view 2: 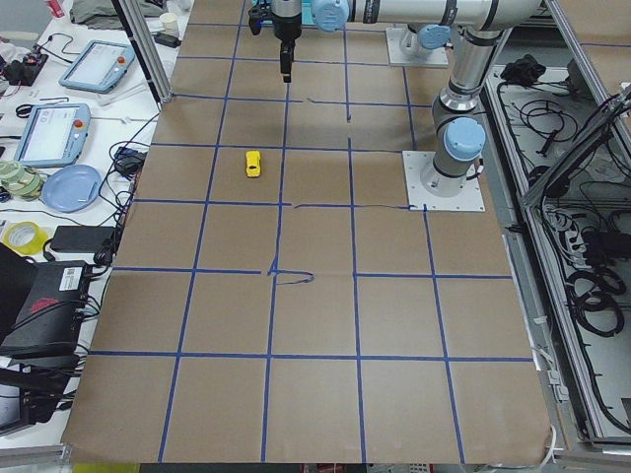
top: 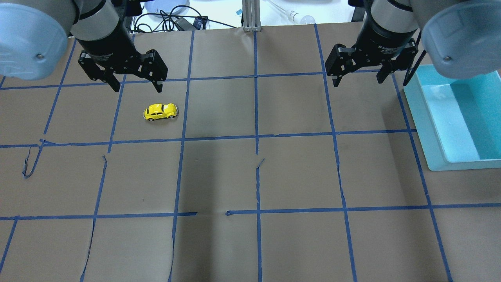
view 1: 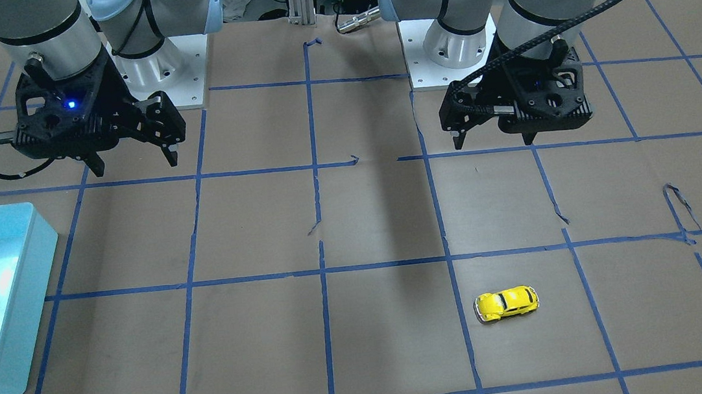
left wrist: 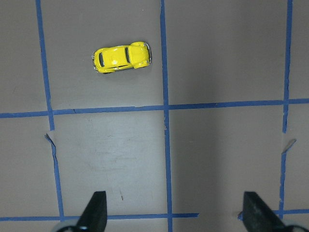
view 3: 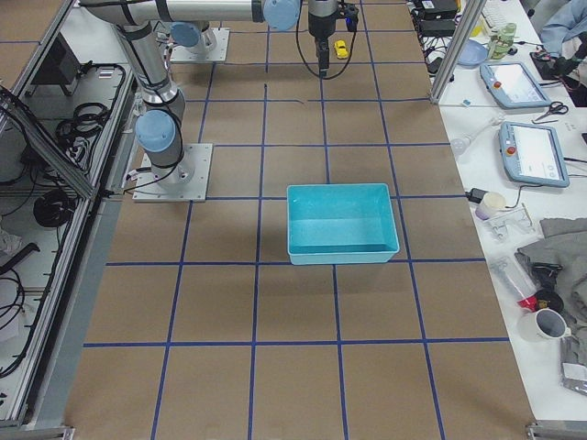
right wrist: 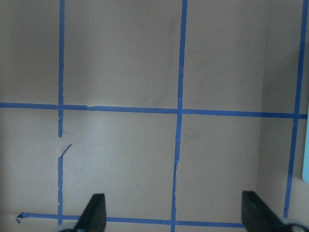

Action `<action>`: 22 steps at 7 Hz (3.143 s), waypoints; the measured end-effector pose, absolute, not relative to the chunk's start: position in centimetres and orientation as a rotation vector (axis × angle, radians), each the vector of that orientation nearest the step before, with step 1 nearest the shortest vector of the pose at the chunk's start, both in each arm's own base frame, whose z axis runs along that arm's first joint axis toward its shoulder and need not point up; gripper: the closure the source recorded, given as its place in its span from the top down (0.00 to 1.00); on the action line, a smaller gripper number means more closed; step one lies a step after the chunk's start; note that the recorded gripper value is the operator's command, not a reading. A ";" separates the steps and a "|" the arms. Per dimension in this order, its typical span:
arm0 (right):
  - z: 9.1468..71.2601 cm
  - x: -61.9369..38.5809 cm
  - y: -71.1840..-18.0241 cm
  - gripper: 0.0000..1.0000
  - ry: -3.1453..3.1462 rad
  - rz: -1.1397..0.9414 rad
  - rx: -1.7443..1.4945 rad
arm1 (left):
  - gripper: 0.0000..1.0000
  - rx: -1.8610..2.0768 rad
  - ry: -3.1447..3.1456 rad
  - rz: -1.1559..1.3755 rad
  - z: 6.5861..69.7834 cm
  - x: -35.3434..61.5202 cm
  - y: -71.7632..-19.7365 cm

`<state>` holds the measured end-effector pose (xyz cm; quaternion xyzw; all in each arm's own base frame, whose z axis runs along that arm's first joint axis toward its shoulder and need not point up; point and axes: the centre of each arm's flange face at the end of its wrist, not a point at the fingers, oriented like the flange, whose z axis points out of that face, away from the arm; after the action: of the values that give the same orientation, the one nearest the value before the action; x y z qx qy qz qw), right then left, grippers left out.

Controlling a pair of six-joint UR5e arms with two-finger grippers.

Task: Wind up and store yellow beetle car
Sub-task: 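Position the left gripper just above the yellow beetle car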

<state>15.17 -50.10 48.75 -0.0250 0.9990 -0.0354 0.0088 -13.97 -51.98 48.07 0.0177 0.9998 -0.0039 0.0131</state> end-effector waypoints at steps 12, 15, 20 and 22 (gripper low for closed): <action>48.8 15.3 -50.0 1.00 3.119 -0.113 -0.081 | 1.00 0.052 3.113 -0.038 46.7 -13.7 -49.5; 48.7 15.3 -49.9 1.00 3.120 -0.105 -0.082 | 1.00 0.047 3.114 -0.055 47.3 -13.8 -49.2; 48.9 15.4 -49.9 1.00 3.117 -0.113 -0.106 | 1.00 0.040 3.113 -0.046 46.9 -13.7 -48.8; 49.0 15.3 -49.9 1.00 3.116 -0.117 -0.118 | 1.00 0.036 3.112 -0.065 46.9 -13.7 -48.9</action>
<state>15.33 -49.93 48.98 -0.0379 0.9985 -0.0375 0.0105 -13.66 -48.94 46.92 0.0115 0.9996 -0.0210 0.0142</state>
